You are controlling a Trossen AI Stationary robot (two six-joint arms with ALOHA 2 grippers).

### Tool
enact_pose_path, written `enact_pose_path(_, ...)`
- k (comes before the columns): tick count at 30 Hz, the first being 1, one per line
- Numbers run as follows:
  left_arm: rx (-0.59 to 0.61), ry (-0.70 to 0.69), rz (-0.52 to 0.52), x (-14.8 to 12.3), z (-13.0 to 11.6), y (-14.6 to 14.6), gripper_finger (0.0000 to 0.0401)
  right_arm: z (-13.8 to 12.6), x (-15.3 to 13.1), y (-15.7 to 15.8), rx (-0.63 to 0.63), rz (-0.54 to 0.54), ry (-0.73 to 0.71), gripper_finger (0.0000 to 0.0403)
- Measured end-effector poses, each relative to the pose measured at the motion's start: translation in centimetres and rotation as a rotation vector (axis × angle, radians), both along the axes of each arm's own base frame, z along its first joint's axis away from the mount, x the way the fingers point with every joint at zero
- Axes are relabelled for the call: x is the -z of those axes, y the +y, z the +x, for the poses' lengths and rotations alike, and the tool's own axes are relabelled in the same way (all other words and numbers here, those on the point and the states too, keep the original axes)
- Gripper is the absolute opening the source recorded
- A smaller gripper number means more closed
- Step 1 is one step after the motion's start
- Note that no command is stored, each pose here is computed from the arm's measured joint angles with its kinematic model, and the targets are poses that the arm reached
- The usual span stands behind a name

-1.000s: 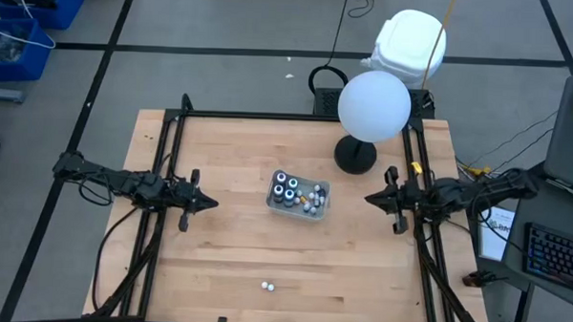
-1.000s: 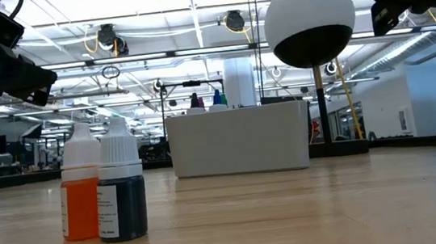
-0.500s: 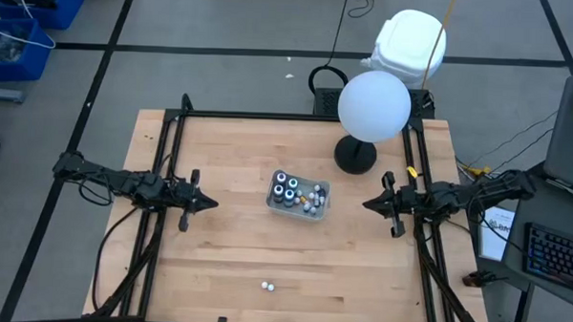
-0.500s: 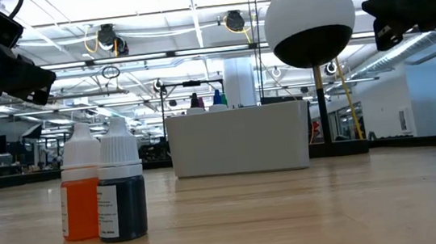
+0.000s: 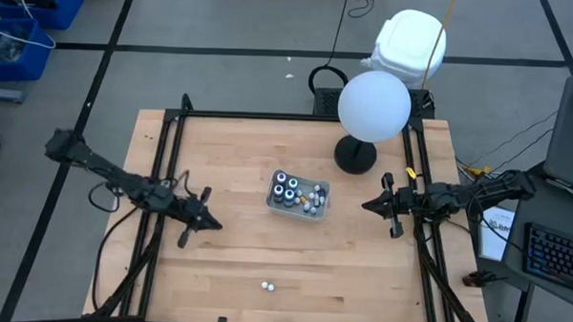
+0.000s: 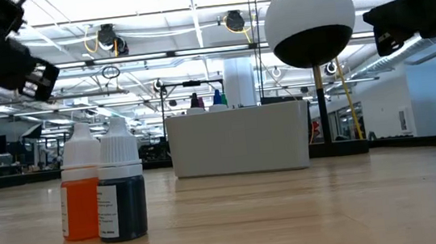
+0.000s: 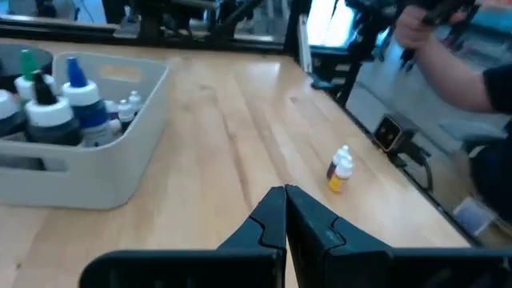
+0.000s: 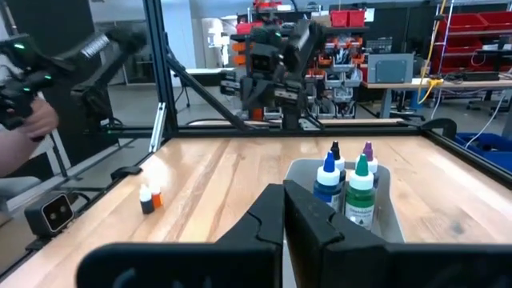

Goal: Pick & Place food coloring
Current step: Put the small orange food coloring bottle into the gray bin

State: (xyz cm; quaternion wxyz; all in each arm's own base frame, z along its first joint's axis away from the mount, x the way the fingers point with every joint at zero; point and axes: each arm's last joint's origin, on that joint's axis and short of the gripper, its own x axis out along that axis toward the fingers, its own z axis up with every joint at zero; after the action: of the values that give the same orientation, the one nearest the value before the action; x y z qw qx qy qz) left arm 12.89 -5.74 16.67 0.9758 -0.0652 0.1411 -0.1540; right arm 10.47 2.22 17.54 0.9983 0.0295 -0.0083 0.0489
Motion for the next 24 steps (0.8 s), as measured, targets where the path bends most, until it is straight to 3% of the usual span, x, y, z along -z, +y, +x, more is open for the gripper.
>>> enact_pose_path(4, -0.027, 0.089, 0.101, -1.3, 3.1, -2.8, 0.001, 0.0, 0.0, 0.0, 0.0, 0.0, -0.001, 0.0)
enact_pose_path(7, 0.027, 0.137, 0.202, -2.1, 5.8, -5.5, 0.001, 0.0, 0.0, 0.0, 0.001, 0.001, 0.0, 0.0)
enact_pose_path(15, 0.091, 0.27, 0.28, -2.3, 12.6, -12.3, 0.0019, 0.0, 0.1, 0.0, -0.002, 0.009, 0.008, 0.0)
enact_pose_path(24, 0.084, 0.462, 0.309, -0.5, 17.3, -15.6, 0.0137, 0.0, 0.1, 0.1, -0.029, -0.003, 0.015, 0.0)
